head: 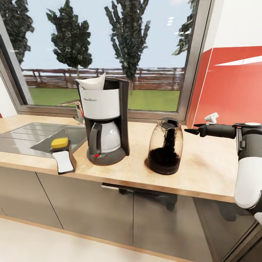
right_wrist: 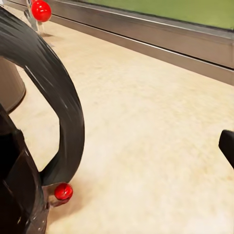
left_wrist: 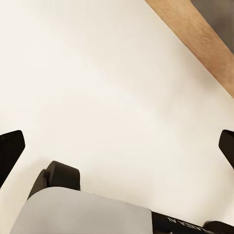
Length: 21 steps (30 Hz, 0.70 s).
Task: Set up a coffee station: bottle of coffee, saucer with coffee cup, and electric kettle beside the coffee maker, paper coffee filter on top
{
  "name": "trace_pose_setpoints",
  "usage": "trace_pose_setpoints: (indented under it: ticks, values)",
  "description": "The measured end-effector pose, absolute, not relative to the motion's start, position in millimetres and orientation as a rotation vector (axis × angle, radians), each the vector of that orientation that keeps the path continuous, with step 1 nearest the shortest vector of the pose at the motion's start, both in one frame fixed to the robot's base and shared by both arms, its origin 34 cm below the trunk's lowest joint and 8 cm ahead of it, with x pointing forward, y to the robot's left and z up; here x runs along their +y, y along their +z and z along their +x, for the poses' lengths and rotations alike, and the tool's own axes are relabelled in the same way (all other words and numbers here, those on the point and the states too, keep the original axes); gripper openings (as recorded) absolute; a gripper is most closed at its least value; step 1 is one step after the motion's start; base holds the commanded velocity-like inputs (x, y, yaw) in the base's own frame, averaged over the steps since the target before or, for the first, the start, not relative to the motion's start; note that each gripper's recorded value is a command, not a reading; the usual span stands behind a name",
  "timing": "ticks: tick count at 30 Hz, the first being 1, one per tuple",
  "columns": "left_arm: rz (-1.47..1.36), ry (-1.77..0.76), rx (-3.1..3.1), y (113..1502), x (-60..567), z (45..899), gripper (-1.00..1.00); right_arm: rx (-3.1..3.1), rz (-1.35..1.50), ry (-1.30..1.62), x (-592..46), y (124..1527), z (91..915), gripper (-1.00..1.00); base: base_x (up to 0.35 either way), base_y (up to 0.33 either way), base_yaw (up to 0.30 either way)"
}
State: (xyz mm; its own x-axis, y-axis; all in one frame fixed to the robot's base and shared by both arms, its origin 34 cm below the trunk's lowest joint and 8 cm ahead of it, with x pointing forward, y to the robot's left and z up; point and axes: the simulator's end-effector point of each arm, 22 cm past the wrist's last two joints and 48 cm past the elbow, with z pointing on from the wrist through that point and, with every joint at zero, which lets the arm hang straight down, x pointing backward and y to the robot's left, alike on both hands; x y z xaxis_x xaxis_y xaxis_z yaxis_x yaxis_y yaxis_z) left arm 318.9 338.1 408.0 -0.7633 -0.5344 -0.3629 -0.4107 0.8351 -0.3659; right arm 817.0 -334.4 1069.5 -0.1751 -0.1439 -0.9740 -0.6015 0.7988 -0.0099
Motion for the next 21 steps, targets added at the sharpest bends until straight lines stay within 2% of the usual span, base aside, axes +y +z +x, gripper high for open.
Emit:
trace_pose_setpoints:
  ticks: [21]
  values:
    - [-0.699,-0.367,2.555,408.0,338.1,319.0,1.0,1.727,-0.584,0.449,-335.3,1069.1,816.9,1.0,0.022,0.015,0.0]
